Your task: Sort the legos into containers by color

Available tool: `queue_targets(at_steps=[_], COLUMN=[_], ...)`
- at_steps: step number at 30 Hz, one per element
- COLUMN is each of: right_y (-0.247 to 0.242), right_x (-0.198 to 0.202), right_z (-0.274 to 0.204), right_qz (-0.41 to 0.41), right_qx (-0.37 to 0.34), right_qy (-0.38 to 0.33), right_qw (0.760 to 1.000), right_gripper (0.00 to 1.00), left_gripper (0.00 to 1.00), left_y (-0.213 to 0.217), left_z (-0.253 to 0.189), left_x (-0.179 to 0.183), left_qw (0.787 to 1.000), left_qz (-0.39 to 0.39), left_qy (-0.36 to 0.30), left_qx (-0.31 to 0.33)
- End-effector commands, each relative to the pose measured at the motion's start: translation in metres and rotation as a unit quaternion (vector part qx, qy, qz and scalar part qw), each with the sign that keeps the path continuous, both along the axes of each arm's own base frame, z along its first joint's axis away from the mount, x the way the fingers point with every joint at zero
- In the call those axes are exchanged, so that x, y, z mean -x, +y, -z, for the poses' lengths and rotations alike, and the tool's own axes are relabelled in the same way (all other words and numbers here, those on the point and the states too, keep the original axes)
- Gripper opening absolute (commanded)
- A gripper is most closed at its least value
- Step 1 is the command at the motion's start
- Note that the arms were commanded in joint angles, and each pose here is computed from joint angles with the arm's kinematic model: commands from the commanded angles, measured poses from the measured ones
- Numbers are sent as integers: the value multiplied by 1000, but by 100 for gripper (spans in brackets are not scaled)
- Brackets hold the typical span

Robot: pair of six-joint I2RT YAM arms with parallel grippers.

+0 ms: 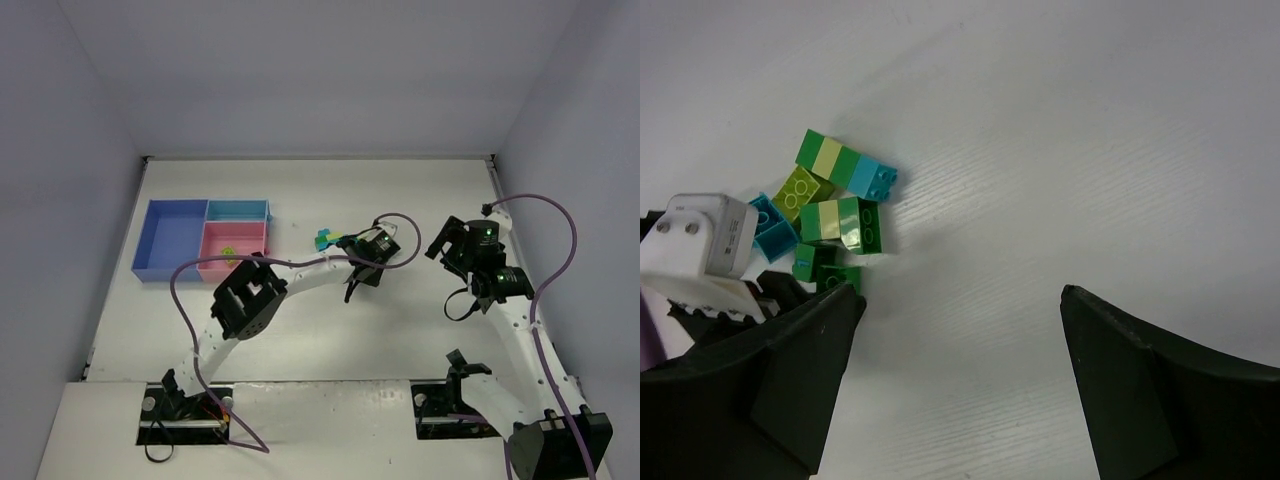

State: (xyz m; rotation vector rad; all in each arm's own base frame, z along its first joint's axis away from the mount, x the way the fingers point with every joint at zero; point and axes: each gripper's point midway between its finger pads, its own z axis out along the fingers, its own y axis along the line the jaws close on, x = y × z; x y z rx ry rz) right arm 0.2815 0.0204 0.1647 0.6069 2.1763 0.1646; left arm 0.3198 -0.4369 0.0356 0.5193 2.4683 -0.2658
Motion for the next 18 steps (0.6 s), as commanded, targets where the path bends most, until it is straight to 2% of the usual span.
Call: queue_targets(at_steps=[1,2,3,5,6,7,10,13,18], right_y=[-4,-4,-3,-4,-3,-3,-2,-1,6], right_x=[-5,-5,-6,-8,-9,-10,-14,-17,-24], right_z=[-9,-9,-8,-10,-7,-8,-9,-11,-16], right_qz=[4,2,0,-3,-6,-6,-12,-16,-31], right_qx=[8,10,10,14,14,16,20,21,16], right_qy=[-16,-15,-12,-12,-6,-7,-5,-5,-10], right_qw=[1000,1000,1000,1000,1000,1000,1000,1000,999], right_gripper=[80,80,80,80,80,80,80,80,80], left_gripper=[0,0,0,0,0,0,0,0,0], left_y=[21,28,36,61,73,85,138,195,332], left_z=[-63,-69,-93,-99,-124,-130,-156,-176,-181], left_x=[-1,1,6,12,14,14,6,-8,-46], left_qw=[999,999,998,998,997,996,994,988,962], left_qz=[-20,-22,-23,-32,-37,-43,-79,-123,-264], left_qy=[-36,-36,-46,-44,-56,-56,-60,-75,-66], left_qx=[31,31,43,33,48,49,52,48,15])
